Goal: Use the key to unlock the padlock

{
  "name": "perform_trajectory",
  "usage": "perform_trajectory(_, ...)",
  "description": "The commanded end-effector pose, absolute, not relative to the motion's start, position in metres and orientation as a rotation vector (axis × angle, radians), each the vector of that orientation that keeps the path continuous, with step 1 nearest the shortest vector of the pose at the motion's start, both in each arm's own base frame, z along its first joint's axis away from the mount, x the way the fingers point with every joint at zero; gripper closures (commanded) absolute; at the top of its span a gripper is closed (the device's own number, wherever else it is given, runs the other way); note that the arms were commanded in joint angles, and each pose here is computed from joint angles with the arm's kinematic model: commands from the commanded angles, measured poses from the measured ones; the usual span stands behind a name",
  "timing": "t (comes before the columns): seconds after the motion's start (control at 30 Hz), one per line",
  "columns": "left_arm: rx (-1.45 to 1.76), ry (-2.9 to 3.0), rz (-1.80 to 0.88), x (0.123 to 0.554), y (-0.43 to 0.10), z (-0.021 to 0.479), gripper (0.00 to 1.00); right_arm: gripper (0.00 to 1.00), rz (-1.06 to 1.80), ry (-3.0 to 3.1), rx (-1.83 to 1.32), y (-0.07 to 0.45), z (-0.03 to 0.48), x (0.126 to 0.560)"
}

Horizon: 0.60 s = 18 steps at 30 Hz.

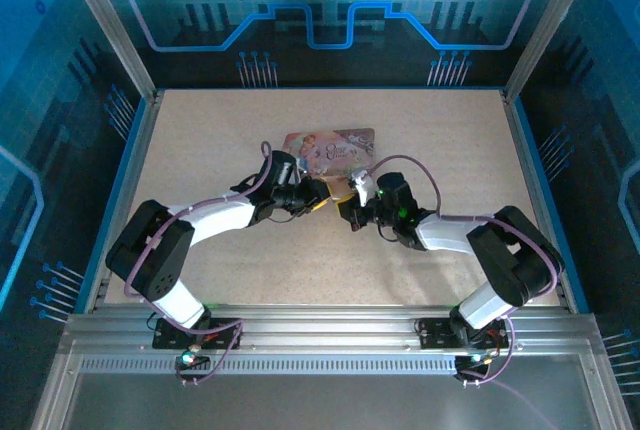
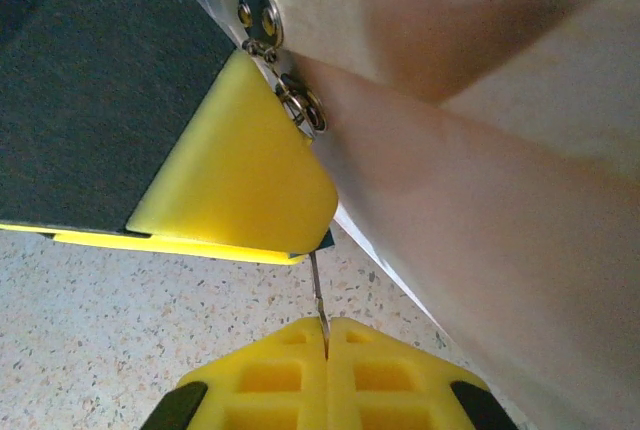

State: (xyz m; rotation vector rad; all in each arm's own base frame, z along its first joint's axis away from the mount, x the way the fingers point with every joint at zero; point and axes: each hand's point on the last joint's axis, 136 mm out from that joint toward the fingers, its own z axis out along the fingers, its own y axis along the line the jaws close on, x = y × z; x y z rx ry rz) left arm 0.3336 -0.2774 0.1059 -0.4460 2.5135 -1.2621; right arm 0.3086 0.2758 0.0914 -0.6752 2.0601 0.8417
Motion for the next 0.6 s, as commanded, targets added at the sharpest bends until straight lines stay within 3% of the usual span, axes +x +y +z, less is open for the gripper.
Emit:
perform_trajectory(0.0,-0.403,2.460,-1.362,0.331,-0.284,0.129,0.91,1.00,0.844,2.020,-0.715,0.288,0.098,0.311)
perform_trajectory(0.57,-0.408,2.467,-1.365,0.329,-0.286,0.125,0.91,1.00,0.924,1.914,-0.652,0.298,0.130,0.321)
